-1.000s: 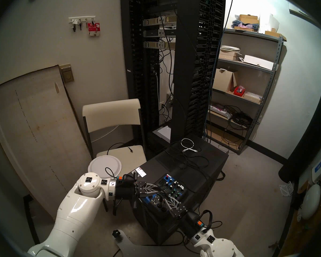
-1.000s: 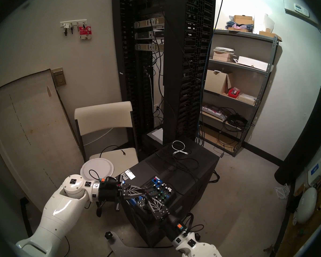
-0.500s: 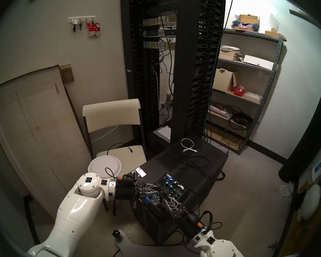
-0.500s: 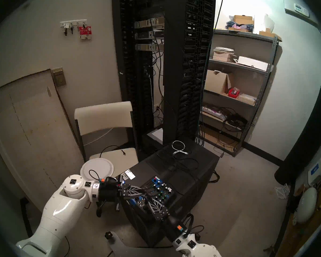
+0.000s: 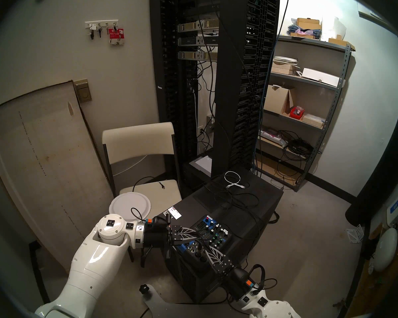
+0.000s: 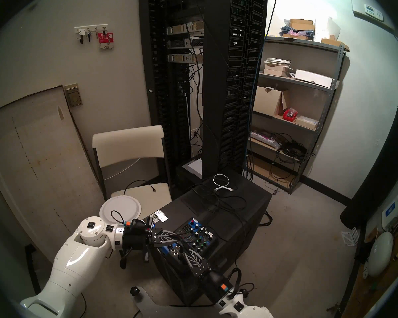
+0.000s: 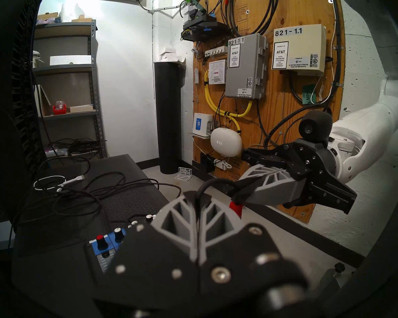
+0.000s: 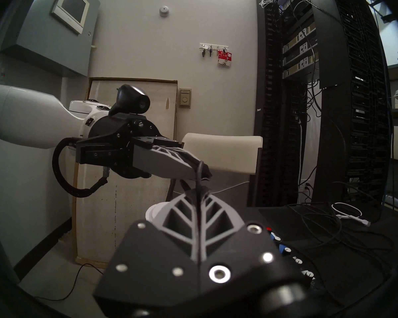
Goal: Insert aux cable
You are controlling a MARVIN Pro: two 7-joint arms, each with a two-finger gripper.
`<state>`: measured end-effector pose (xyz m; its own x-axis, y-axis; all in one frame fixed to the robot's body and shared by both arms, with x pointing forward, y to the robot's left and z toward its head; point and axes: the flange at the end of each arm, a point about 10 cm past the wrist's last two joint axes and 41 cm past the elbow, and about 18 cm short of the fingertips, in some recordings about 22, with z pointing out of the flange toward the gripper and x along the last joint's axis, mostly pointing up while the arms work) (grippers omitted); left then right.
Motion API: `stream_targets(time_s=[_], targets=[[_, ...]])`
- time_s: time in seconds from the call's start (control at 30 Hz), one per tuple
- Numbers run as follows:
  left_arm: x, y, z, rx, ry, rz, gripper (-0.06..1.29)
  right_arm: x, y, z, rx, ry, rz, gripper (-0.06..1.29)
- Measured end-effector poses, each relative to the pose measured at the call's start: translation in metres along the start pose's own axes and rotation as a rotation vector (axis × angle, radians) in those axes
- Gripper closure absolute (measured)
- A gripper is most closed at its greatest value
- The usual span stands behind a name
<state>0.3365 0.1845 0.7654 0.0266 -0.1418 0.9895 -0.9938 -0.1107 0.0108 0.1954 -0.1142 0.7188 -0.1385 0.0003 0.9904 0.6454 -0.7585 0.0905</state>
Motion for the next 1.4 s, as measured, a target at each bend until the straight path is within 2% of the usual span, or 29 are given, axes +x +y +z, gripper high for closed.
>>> stream_targets(time_s=[0.83, 1.4], targets=[[-0.001, 0.000, -0.001, 0.004, -0.002, -0.001, 1.25, -0.001, -0.002, -0.001, 0.035, -0.027, -0.006, 1.25], [-0.003, 0.002, 0.000, 0.003, -0.009, -0.002, 1.25, -0.014, -0.001, -0.004, 0.032, -0.055, 0.007, 1.25]])
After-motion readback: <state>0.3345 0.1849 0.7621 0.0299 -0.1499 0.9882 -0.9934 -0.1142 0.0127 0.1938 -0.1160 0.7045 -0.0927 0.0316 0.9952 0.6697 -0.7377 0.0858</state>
